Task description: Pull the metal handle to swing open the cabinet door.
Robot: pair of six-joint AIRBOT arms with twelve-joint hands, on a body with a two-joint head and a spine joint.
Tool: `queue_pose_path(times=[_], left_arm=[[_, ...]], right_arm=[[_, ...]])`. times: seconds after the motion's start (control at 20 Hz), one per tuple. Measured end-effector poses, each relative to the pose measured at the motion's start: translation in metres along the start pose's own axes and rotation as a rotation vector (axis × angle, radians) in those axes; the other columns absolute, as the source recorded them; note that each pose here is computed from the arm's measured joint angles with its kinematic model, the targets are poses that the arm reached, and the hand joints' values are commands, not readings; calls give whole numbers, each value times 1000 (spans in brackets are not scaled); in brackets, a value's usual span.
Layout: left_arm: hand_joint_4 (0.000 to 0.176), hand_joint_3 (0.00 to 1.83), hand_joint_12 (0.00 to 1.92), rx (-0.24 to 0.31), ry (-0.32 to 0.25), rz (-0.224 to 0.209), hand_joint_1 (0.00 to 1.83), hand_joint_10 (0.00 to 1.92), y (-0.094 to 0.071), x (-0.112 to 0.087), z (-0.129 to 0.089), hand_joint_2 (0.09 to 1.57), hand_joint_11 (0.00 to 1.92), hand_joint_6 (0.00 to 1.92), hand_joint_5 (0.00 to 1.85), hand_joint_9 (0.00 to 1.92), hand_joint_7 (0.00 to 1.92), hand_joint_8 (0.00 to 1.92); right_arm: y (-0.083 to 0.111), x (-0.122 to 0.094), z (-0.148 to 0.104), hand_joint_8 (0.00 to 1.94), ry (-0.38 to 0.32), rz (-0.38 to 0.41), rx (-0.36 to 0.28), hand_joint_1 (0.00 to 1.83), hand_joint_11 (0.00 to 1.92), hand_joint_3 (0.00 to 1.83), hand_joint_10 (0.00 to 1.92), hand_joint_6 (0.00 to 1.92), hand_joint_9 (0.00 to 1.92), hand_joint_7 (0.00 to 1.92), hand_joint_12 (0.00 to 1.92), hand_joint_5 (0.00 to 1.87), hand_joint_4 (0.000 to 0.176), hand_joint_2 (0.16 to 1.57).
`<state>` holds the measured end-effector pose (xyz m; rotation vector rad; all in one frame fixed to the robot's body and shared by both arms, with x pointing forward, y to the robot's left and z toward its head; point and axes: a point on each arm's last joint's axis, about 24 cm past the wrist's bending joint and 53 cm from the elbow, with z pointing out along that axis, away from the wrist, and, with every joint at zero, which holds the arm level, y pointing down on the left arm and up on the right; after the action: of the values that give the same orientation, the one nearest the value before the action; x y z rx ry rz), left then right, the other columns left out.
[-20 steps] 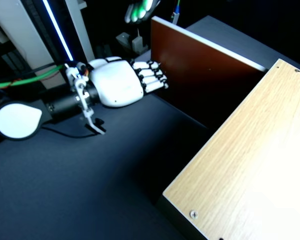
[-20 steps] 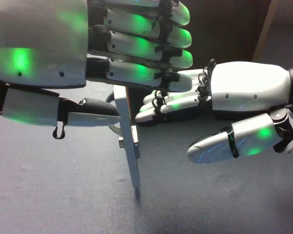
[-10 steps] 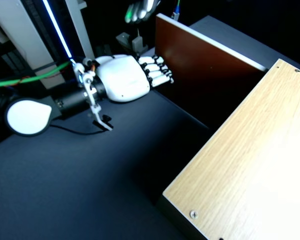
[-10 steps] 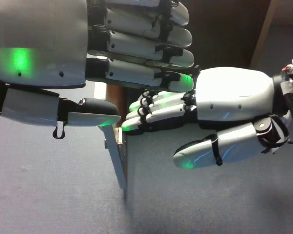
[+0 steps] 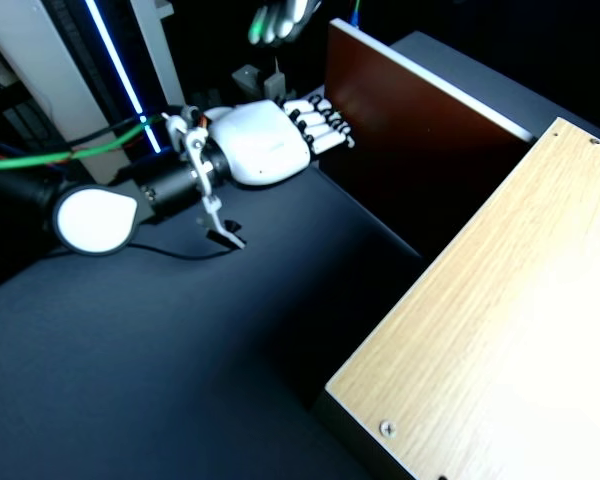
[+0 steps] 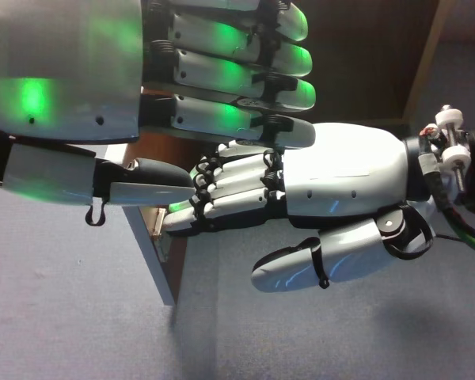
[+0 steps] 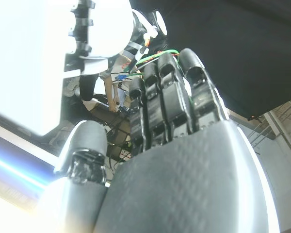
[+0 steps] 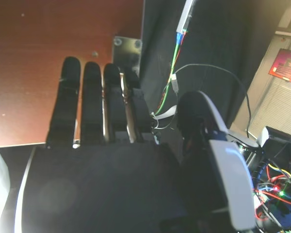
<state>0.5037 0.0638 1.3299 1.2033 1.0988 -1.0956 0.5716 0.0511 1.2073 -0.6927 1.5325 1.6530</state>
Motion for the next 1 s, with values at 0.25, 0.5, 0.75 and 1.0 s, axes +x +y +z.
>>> queue_pose_path(times=[0.25, 0.5, 0.75, 1.0], left_arm=[[0, 86, 630, -1, 0, 0, 0, 1, 0, 0, 0, 1545, 0, 3, 320, 309, 336, 2], [0, 79, 641, -1, 0, 0, 0, 8, 0, 0, 0, 1545, 24, 6, 335, 330, 355, 7], [0, 70, 642, 0, 0, 0, 0, 6, 0, 0, 0, 1542, 38, 2, 333, 341, 362, 5], [0, 63, 643, 0, 0, 0, 0, 6, 0, 0, 0, 1538, 47, 5, 345, 346, 365, 4]], right_arm=[[0, 0, 8, 4, -1, 1, -4, 0, 0, 0, 2, 0, 226, 264, 597, 221, 0, 1414], [-18, -9, -1, 1, -11, -21, 42, 0, 0, 0, 1, 1, 225, 262, 594, 225, 0, 1404], [-50, -26, -22, 0, -29, -55, 147, 0, 0, 0, 0, 0, 209, 247, 536, 206, 0, 1401], [-68, -53, -41, 0, -88, -36, 224, 0, 0, 0, 0, 0, 184, 228, 492, 198, 0, 1396]])
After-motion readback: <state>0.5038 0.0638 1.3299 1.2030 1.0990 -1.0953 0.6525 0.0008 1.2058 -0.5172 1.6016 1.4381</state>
